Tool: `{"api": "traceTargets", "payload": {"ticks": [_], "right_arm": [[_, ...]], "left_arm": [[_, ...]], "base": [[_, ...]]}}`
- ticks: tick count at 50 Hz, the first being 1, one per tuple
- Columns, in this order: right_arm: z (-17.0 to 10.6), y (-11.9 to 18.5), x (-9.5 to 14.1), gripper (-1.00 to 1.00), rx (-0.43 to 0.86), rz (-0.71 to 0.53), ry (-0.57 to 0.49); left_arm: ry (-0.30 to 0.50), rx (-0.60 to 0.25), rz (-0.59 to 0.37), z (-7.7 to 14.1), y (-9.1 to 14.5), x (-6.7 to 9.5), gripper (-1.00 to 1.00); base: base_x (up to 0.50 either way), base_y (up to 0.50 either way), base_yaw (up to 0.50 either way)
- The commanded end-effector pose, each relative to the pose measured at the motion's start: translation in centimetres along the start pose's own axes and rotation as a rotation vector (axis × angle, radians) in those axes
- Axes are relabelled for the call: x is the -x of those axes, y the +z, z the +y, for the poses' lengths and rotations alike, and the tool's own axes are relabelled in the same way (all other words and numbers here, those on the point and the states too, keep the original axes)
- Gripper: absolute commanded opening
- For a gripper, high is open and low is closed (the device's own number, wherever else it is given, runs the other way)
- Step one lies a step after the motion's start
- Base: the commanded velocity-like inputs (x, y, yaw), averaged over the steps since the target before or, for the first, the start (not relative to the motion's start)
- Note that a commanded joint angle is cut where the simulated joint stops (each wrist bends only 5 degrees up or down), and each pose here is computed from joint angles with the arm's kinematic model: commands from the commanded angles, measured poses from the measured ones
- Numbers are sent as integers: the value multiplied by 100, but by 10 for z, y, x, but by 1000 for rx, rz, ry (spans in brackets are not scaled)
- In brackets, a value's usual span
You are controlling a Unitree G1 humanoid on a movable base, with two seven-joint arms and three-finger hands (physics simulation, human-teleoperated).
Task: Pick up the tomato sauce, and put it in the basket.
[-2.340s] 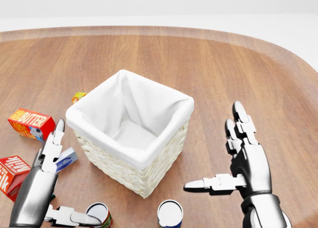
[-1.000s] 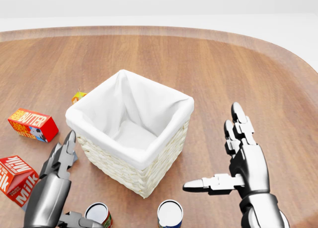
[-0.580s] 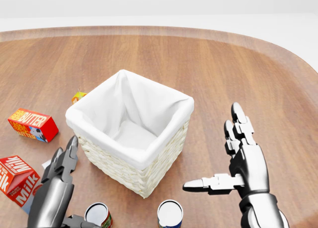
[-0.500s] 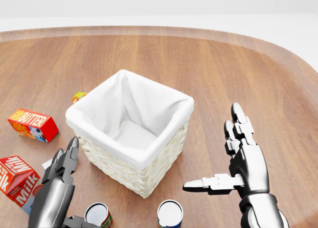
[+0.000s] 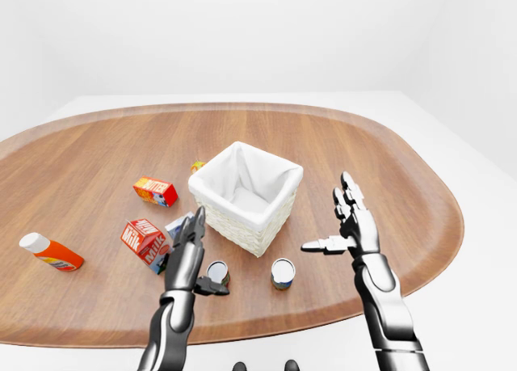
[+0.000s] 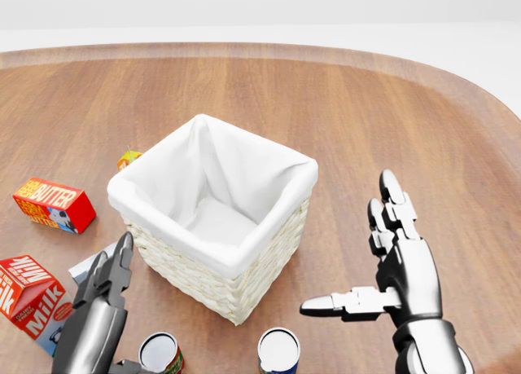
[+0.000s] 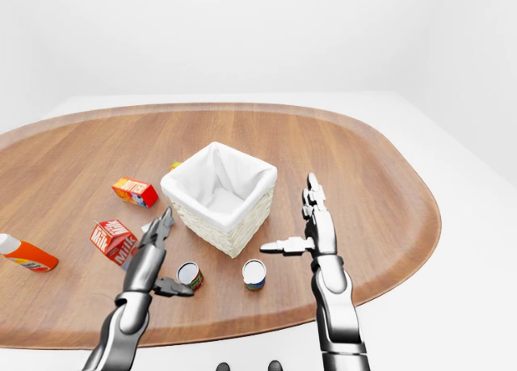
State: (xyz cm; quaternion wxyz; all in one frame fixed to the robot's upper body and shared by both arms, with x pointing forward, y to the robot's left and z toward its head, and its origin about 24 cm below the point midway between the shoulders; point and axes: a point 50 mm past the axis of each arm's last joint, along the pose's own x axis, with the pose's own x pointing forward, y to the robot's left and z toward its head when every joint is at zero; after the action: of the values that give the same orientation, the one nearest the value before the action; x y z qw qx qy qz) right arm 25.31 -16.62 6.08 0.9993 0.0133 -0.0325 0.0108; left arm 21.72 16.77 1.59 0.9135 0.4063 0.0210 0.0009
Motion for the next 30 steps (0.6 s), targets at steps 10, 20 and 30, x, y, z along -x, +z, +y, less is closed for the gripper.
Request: {"api": "traceTargets", "payload": {"ticks": [10,20,30], "right_arm": [[0,-2,-2,100,1,2,0],[-1,-4,-3,100,1,5,-1],[0,-4,-2,100,1,5,-1]], "left_arm": [[6,-22,16,-3,-5,-3,100],[4,-44,31,-9,-9,-4,100],[-1,-47,32,-10,-10,-3,100]], "base": [[0,0,0],[0,0,0],[0,0,0]]}}
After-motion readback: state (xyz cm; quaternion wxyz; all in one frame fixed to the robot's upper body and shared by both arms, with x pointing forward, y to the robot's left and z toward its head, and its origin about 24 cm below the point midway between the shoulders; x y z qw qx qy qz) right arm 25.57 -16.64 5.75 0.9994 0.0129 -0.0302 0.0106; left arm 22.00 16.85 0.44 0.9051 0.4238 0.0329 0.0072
